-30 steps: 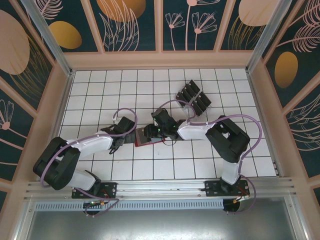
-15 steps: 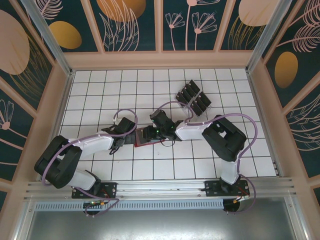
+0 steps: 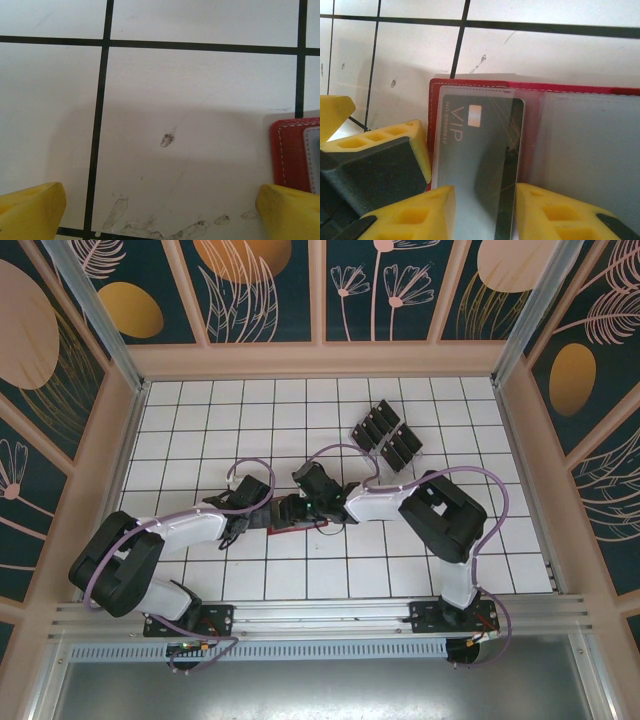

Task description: Put the credit cards into the card holder

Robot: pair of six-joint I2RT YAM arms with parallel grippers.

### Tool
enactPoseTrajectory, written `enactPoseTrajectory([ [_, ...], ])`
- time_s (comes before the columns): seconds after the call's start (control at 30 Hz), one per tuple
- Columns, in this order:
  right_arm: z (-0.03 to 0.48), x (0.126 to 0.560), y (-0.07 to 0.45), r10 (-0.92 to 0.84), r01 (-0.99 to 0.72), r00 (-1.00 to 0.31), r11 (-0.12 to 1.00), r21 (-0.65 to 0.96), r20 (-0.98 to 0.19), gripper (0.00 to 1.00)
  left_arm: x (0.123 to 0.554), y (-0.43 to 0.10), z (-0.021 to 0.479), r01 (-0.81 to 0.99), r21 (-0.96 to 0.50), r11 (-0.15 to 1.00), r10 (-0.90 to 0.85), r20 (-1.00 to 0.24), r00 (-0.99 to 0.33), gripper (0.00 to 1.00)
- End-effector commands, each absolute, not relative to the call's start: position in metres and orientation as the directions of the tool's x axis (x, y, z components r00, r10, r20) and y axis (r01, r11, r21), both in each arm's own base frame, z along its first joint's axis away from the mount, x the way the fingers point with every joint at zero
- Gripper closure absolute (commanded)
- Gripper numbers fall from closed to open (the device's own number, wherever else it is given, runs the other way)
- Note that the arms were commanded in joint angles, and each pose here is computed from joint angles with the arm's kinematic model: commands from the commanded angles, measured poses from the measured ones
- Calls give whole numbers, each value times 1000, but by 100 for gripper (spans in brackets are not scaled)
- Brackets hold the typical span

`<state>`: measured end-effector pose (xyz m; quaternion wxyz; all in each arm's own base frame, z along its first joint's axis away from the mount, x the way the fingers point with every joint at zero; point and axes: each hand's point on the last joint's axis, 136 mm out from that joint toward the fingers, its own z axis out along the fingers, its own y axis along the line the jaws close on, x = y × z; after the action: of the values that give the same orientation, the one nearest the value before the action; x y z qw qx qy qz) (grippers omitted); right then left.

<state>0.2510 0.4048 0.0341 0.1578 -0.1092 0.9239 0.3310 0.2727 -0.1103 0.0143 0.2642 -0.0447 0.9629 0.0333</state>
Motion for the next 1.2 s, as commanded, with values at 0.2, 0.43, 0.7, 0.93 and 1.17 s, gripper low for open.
enactPoseTrajectory([
  [0.2,28,244,411,-121,-312,-928,770,556,-353,49,267,-107,6,-111,43,993,-76,-487,-870,2],
  [0.43,32,246,392,-79,-284,-927,786,549,-366,44,277,-109,21,-118,47,992,-77,-521,-850,1],
  [0.7,29,235,371,-29,-224,-941,801,555,-338,44,295,-110,38,-118,72,990,-59,-554,-830,1],
  [0.93,70,243,372,19,-267,-903,758,595,-430,44,302,-109,45,-118,82,990,-52,-561,-826,1],
  [1.17,92,249,371,17,-313,-877,738,598,-481,47,289,-117,37,-89,7,996,-71,-529,-845,2],
])
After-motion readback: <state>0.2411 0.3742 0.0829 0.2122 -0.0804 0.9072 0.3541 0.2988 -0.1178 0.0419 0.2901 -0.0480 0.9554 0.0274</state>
